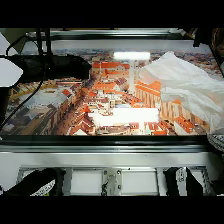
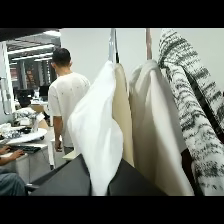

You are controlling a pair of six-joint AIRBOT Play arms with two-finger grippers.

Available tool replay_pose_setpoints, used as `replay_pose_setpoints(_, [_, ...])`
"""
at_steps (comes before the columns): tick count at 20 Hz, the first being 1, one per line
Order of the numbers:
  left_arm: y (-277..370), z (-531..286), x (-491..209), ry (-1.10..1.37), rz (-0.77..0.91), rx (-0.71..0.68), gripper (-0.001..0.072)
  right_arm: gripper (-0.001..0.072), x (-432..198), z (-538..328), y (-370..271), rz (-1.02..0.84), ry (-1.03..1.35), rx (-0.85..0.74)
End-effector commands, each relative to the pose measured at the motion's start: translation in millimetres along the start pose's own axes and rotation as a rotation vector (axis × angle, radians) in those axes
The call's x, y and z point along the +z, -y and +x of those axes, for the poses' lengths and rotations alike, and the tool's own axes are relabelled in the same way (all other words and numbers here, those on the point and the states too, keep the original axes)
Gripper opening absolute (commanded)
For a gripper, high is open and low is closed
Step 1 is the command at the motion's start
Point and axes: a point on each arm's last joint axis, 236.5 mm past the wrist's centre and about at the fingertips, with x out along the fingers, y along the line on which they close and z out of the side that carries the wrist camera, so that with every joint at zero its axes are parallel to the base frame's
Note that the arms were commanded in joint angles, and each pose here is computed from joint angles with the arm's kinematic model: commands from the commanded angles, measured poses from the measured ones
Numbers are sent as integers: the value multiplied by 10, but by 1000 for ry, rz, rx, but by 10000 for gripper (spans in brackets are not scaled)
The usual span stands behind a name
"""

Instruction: Fold the clothes and pants, and hang the long-sleeved shirts on hangers.

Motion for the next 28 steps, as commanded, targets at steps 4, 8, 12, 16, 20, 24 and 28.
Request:
replay_pose_setpoints(4, [0,0,-58,-25,6,-1,14,8,176,127,-37,23,37,5])
replay_pose_setpoints(8, [0,0,-59,-25,6,-1,14,8,191,176,-47,25,41,6])
replay_pose_setpoints(12, [2,0,-62,-27,6,-1,14,8,140,214,-107,34,32,29])
replay_pose_setpoints(16, [4,-1,-94,-40,6,-2,14,8,142,246,-121,29,34,32])
replay_pose_setpoints(20, [5,-2,-118,-51,6,-3,14,8,223,292,-176,17,52,51])
replay_pose_setpoints(24, [5,-2,-119,-51,6,-3,14,8,127,358,-159,16,35,41])
replay_pose_setpoints(28, [6,-2,-120,-51,6,-3,14,8,-30,433,-187,11,9,48])
